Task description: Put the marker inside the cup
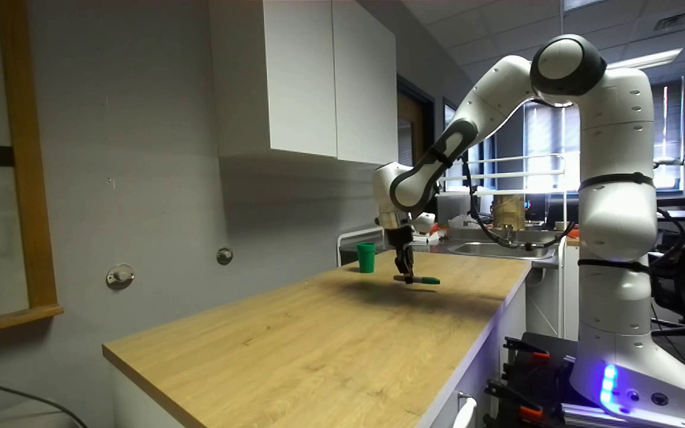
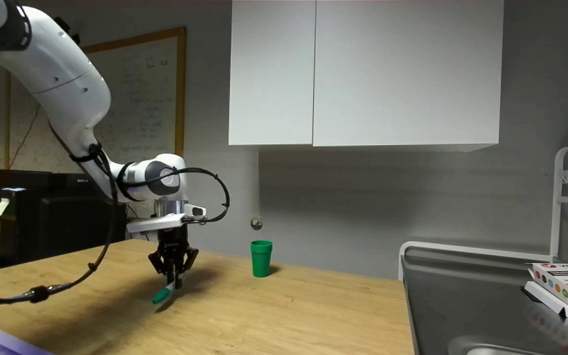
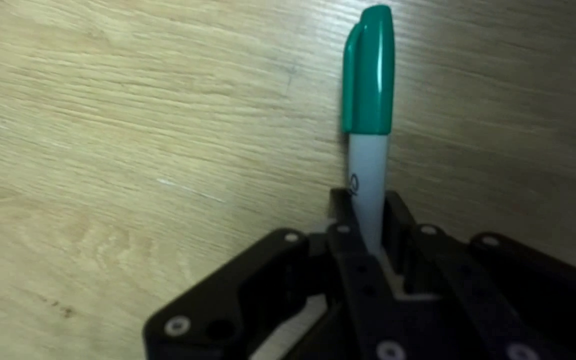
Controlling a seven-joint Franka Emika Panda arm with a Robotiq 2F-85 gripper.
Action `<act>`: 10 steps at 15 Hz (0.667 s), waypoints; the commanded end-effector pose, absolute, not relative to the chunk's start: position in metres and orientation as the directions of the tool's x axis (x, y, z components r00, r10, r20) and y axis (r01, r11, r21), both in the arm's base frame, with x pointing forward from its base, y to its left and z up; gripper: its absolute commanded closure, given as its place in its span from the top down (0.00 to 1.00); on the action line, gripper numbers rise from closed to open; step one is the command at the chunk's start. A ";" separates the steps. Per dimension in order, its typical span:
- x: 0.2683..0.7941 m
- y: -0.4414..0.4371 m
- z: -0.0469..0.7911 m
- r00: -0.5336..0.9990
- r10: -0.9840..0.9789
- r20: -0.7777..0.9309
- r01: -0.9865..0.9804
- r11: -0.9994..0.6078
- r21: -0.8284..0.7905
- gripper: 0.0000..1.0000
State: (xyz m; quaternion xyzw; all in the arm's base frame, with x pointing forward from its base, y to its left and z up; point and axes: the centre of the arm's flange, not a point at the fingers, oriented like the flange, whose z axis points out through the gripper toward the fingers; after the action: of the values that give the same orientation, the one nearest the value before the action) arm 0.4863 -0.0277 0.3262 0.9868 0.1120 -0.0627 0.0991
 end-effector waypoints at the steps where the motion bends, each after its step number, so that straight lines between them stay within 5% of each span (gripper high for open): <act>1: 0.479 -0.027 0.381 0.998 0.055 -0.039 0.064 -0.961 0.268 0.07; 10: 0.528 -0.024 0.522 0.908 -0.276 0.316 -0.379 -0.863 0.334 0.07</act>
State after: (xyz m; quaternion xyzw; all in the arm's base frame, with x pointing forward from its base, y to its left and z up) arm 0.4957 -0.0267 0.4936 0.9748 -0.1168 0.1105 0.1548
